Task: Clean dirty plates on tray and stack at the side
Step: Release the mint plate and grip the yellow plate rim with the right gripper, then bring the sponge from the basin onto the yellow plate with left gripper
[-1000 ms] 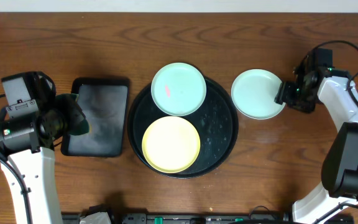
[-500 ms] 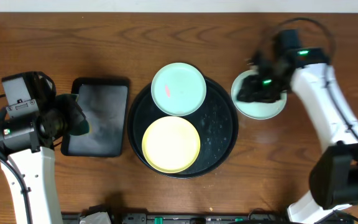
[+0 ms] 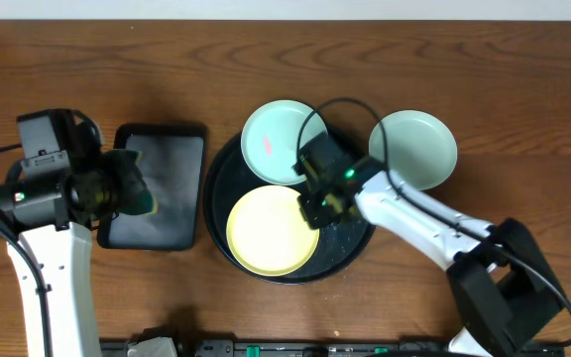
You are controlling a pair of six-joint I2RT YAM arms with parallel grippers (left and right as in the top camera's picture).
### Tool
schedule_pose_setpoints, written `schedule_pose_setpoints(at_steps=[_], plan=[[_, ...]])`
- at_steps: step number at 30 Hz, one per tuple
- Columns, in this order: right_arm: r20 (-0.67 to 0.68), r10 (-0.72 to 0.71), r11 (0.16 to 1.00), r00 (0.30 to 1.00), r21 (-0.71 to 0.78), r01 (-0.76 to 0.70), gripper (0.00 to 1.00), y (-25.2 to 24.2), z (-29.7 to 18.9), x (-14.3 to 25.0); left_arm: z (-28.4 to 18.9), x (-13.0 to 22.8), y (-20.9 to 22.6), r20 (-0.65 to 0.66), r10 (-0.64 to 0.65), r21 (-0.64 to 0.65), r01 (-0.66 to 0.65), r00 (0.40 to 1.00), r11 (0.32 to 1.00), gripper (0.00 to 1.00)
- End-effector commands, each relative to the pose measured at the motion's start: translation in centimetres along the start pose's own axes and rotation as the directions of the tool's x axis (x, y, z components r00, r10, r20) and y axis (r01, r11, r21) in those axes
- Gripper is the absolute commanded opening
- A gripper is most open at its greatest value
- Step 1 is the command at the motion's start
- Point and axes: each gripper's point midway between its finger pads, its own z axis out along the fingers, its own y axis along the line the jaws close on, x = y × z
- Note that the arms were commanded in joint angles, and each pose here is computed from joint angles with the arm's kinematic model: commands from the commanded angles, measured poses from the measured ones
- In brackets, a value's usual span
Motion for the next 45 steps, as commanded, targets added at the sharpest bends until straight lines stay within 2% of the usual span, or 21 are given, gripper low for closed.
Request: schedule_pose_setpoints(at_steps=[1, 7, 11, 14, 19, 24, 29, 36, 45], plan=[[0.050, 0.060, 0.990, 0.997, 0.126, -0.066, 0.29, -1.4, 0.9, 0.5, 0.1, 0.4, -1.0, -0.010, 0.061, 0.025, -0.061, 0.998, 0.998, 0.07], [0.099, 0.075, 0.983, 0.992, 0.161, -0.090, 0.30, -2.2, 1.7, 0.4, 0.1, 0.6, -1.3, -0.013, 0.074, 0.029, -0.073, 0.997, 0.997, 0.07], [0.103, 0.075, 0.983, 0.992, 0.159, -0.091, 0.11, -2.2, 1.7, 0.3, 0.1, 0.6, -1.3, -0.013, 0.074, 0.029, -0.073, 0.997, 0.997, 0.07], [0.097, 0.076, 0.983, 0.992, 0.161, -0.091, 0.01, -2.2, 1.7, 0.5, 0.1, 0.6, -1.2, -0.016, 0.073, 0.029, -0.073, 0.997, 0.997, 0.07], [0.111, 0.085, 0.982, 0.990, 0.157, -0.102, 0.01, -2.3, 1.3, 0.1, 0.1, 0.7, -1.2, -0.017, 0.073, 0.029, -0.073, 0.997, 0.997, 0.07], [0.178, 0.181, 0.975, 0.967, 0.098, -0.201, 0.01, -2.6, -1.9, -1.0, 0.1, 0.7, -1.2, -0.017, 0.073, 0.029, -0.073, 0.997, 0.997, 0.07], [0.178, 0.249, 0.949, 0.952, 0.152, -0.277, 0.01, -5.3, -4.9, 0.2, 0.2, 0.7, -1.7, -0.015, 0.088, 0.037, -0.088, 0.996, 0.995, 0.07], [0.124, 0.300, 0.924, 0.946, 0.209, -0.320, 0.01, -7.4, -3.7, 2.2, 0.3, 0.9, -4.3, 0.008, 0.187, 0.085, -0.187, 0.982, 0.979, 0.07], [0.083, 0.421, 0.876, 0.903, 0.221, -0.428, 0.01, -8.0, -2.1, 5.1, 0.3, 2.6, -7.1, -0.007, 0.286, 0.135, -0.283, 0.958, 0.950, 0.07]])
